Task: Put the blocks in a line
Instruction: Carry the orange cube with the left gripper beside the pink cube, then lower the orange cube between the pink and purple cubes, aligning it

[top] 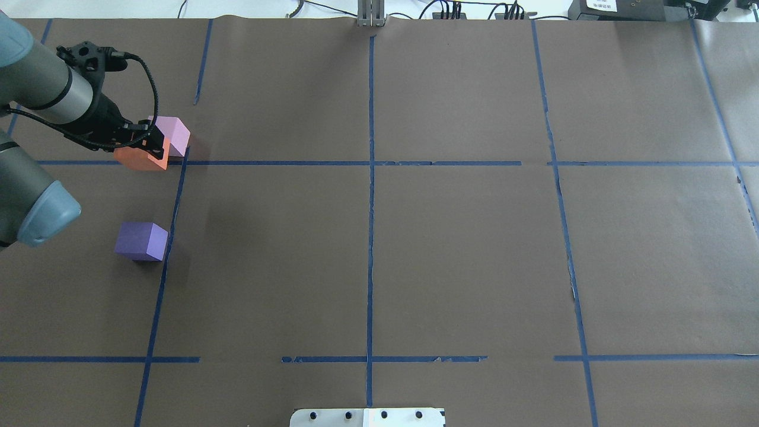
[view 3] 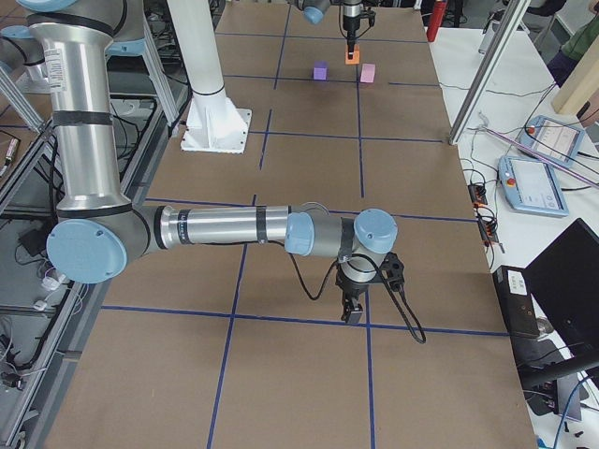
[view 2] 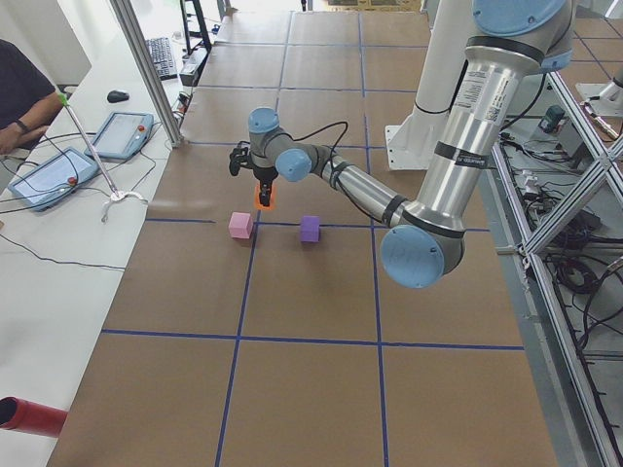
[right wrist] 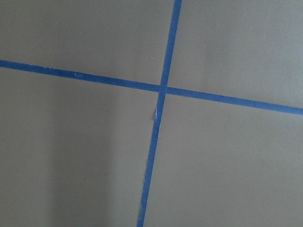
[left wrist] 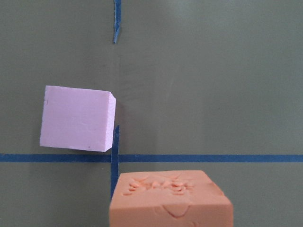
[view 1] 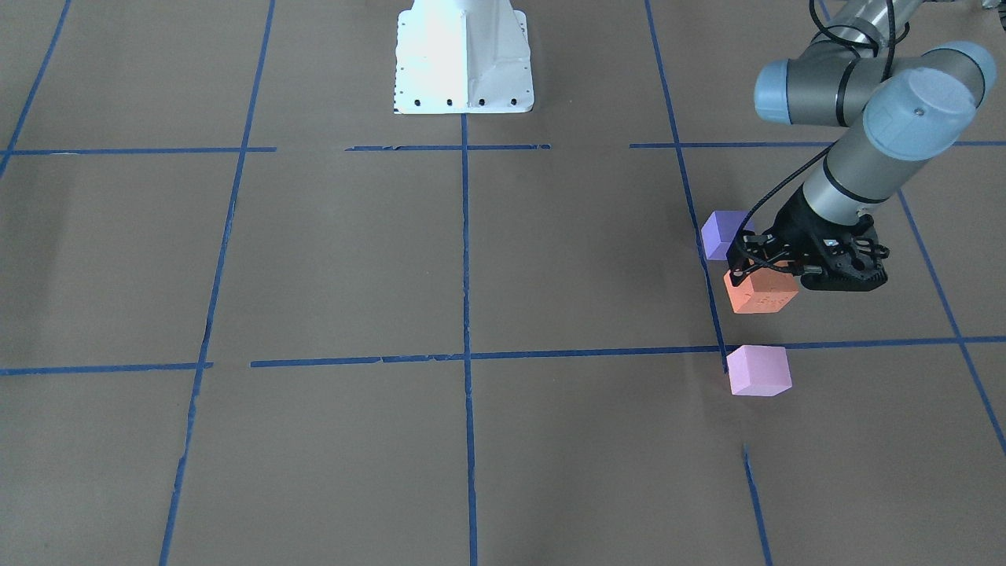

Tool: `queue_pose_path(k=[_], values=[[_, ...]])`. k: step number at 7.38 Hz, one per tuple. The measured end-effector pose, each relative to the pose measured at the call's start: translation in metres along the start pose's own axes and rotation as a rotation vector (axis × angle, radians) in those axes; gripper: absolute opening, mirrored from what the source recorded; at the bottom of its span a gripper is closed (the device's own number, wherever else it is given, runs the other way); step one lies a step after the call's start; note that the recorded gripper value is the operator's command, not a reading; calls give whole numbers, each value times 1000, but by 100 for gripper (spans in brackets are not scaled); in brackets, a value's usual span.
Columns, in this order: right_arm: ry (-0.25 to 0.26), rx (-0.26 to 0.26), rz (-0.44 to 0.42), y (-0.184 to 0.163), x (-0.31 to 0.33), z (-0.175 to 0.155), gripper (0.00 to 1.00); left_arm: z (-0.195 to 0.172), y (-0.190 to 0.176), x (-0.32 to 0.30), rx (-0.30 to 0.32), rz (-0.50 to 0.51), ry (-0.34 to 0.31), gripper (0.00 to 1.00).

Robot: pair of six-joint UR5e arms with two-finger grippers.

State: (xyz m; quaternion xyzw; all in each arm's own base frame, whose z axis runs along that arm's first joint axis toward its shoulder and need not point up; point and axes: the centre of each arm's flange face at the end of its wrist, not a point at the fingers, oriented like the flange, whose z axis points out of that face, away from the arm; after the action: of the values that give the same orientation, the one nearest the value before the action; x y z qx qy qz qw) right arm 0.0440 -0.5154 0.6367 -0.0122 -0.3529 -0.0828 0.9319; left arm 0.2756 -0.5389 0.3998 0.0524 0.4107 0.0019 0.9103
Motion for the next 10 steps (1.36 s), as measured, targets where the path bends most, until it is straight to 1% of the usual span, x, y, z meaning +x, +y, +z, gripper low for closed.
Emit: queue_pose_path(k=[2, 4, 7, 10], values=[[0, 0, 0, 0, 0, 0, 100, 14, 9, -27, -29, 21, -27, 47], [0, 0, 0, 0, 0, 0, 100, 35, 7, -39, -55, 20, -49, 47], [0, 0, 0, 0, 0, 0, 100, 56, -9, -33, -57, 23, -48, 49], [0, 0, 0, 0, 0, 0, 100, 76, -12, -32, -66, 30, -48, 50]])
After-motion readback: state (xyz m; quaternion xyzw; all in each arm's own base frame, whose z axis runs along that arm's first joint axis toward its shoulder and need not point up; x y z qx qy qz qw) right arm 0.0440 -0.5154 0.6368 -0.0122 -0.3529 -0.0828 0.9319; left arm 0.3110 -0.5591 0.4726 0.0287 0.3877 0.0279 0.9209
